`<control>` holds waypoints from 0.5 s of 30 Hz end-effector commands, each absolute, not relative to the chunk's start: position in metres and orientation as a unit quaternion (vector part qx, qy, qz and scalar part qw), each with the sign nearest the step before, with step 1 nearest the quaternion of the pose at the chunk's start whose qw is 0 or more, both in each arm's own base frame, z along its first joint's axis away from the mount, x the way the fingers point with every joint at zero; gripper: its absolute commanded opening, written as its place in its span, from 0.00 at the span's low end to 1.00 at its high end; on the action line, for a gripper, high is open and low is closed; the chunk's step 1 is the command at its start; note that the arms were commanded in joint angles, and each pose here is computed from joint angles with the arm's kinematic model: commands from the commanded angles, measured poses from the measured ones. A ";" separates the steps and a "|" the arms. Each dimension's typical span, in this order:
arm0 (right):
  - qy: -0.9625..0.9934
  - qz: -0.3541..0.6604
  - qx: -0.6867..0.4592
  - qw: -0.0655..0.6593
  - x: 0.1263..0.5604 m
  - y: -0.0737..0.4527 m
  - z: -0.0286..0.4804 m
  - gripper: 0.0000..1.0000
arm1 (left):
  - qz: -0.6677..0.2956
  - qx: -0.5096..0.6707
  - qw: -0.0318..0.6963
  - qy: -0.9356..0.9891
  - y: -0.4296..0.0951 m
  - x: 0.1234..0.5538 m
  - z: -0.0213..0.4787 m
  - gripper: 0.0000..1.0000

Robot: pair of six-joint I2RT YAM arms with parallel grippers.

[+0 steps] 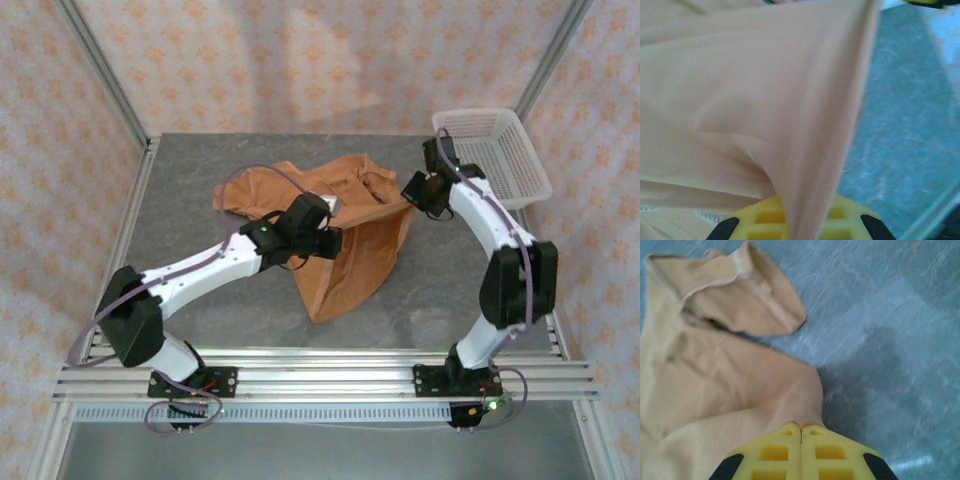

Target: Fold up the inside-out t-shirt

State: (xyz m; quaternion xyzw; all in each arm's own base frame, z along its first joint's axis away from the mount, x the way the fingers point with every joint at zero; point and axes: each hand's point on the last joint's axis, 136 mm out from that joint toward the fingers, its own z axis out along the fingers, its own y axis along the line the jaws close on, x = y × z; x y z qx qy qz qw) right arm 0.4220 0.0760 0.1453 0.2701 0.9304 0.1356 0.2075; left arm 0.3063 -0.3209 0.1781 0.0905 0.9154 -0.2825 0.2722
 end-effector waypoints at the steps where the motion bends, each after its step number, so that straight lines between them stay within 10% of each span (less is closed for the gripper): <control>1: 0.945 0.131 0.252 0.159 0.424 0.083 0.120 0.00 | -0.350 0.057 0.219 0.909 -0.353 0.305 0.180 0.00; 4: 0.944 0.143 0.246 0.165 0.409 0.086 0.124 0.29 | -0.349 0.056 0.209 0.912 -0.360 0.310 0.181 0.00; 7: 0.942 0.156 0.240 0.172 0.379 0.087 0.129 0.35 | -0.348 0.052 0.205 0.913 -0.363 0.315 0.183 0.00; 15: 0.924 0.257 0.219 0.179 0.293 0.152 0.087 0.00 | -0.348 0.051 0.201 0.914 -0.369 0.323 0.191 0.00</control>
